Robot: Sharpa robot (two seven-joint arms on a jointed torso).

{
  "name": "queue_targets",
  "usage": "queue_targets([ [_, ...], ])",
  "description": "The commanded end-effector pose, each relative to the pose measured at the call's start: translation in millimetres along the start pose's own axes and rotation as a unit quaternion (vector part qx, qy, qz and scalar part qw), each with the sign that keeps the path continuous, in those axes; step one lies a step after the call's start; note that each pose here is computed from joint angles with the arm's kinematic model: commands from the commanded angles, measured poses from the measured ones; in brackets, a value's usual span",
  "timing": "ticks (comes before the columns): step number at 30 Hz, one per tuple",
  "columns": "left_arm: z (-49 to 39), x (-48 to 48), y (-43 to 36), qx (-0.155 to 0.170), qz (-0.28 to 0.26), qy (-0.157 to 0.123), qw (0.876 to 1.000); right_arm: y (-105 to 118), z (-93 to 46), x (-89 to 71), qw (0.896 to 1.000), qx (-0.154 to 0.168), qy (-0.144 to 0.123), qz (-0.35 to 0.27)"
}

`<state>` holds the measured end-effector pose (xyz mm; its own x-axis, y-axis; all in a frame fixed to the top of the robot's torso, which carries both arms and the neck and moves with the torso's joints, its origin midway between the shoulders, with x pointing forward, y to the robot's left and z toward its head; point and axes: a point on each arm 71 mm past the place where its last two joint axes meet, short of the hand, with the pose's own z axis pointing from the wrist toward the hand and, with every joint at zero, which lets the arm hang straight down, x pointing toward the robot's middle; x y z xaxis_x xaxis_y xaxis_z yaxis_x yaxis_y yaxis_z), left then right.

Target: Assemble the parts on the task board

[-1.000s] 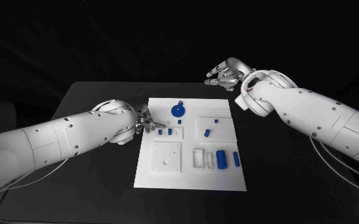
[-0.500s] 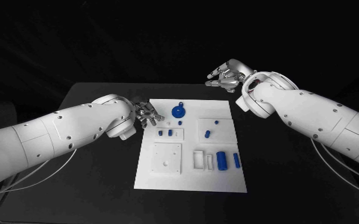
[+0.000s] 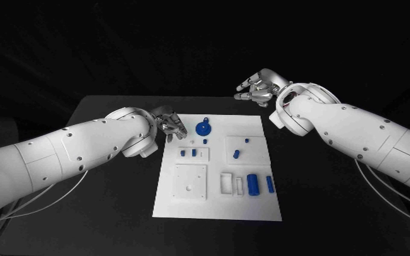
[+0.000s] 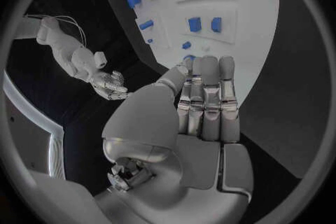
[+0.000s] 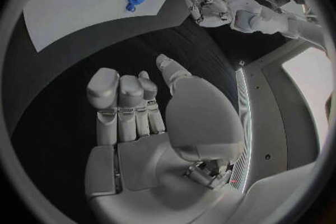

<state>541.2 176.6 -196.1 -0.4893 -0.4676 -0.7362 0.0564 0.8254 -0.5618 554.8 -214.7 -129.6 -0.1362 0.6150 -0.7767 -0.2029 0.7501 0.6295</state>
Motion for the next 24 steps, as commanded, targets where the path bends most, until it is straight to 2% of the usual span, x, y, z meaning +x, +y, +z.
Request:
queue_targets([
  [1,0.0,-1.2,0.1,-0.002,0.046,-0.003,0.999,0.6,-0.5,0.1,1.0,-0.005,0.001,-0.001],
  [8,-0.5,0.7,6.3,-0.03,0.059,0.018,0.998,0.4,-0.8,0.4,1.0,-0.005,0.002,-0.001],
  [15,-1.2,4.2,14.1,-0.058,0.073,0.055,0.994,-0.5,-1.1,1.1,1.0,-0.004,0.004,-0.001],
  [24,1.0,11.1,19.7,-0.074,0.077,0.082,0.991,-0.4,-0.9,2.3,1.0,-0.004,0.005,-0.001],
])
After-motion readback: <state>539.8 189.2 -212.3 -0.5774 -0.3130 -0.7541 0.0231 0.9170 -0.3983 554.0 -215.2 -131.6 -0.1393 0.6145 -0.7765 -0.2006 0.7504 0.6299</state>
